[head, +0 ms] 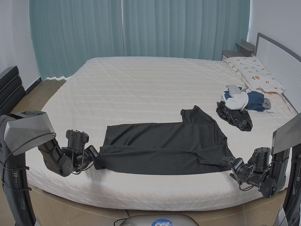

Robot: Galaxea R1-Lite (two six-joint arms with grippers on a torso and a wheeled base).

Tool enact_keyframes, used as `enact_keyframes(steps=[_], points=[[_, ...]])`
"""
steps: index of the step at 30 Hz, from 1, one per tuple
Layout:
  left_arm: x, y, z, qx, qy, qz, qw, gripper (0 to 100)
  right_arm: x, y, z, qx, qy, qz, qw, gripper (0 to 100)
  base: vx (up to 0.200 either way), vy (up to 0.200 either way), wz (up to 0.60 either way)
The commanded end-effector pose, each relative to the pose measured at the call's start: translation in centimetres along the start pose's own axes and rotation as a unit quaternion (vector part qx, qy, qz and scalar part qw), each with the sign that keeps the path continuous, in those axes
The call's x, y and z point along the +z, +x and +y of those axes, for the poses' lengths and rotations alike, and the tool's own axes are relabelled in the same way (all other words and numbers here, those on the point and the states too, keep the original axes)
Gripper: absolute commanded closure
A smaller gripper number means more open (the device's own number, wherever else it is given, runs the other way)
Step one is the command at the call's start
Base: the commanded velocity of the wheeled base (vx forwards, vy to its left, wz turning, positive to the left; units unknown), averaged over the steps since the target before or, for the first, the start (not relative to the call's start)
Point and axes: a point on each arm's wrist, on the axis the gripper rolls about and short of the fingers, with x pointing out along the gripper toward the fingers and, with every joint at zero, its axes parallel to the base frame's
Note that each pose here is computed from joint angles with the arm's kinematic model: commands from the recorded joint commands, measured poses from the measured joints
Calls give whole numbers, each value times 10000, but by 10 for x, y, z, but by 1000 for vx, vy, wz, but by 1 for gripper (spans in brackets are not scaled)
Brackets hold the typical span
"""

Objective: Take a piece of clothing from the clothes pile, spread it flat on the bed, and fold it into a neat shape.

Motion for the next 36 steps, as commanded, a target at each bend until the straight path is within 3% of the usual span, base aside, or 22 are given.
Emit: enact_keyframes(steps=[1, 8, 9, 12, 16, 20, 23, 29, 36], points=[[-1, 5, 7, 92, -2, 30, 10000, 100, 0, 1, 1, 45, -6, -22, 10000, 0, 0, 0, 0], [-2, 6, 8, 108, 40, 47, 9999, 100, 2, 0, 0, 43, 5, -43, 10000, 0, 0, 0, 0], [-3, 6, 8, 103, 48, 52, 9999, 0, 2, -1, 1, 56, 11, -51, 10000, 0, 0, 0, 0], [-1, 1, 7, 66, -6, 45, 10000, 0, 2, -3, 2, 75, 17, -62, 10000, 0, 0, 0, 0], [3, -31, -10, -330, -310, -37, 9990, 0, 1, -10, 1, 31, 30, -18, 10000, 0, 0, 0, 0], [-14, -57, -27, -710, -433, 244, 9962, 0, 0, -11, 0, 8, 34, 4, 10000, 0, 0, 0, 0], [-41, -73, -37, -863, -337, 581, 9940, 0, -1, -10, -1, -27, 38, 34, 10000, 0, 0, 0, 0], [-66, -52, -36, -632, -298, 927, 9932, 0, -3, -8, -3, -68, 28, 88, 9999, 0, 0, 0, 0], [-77, -27, -36, -467, -80, 980, 9941, 0, -5, -6, -5, -133, 4, 115, 9998, 0, 0, 0, 0]])
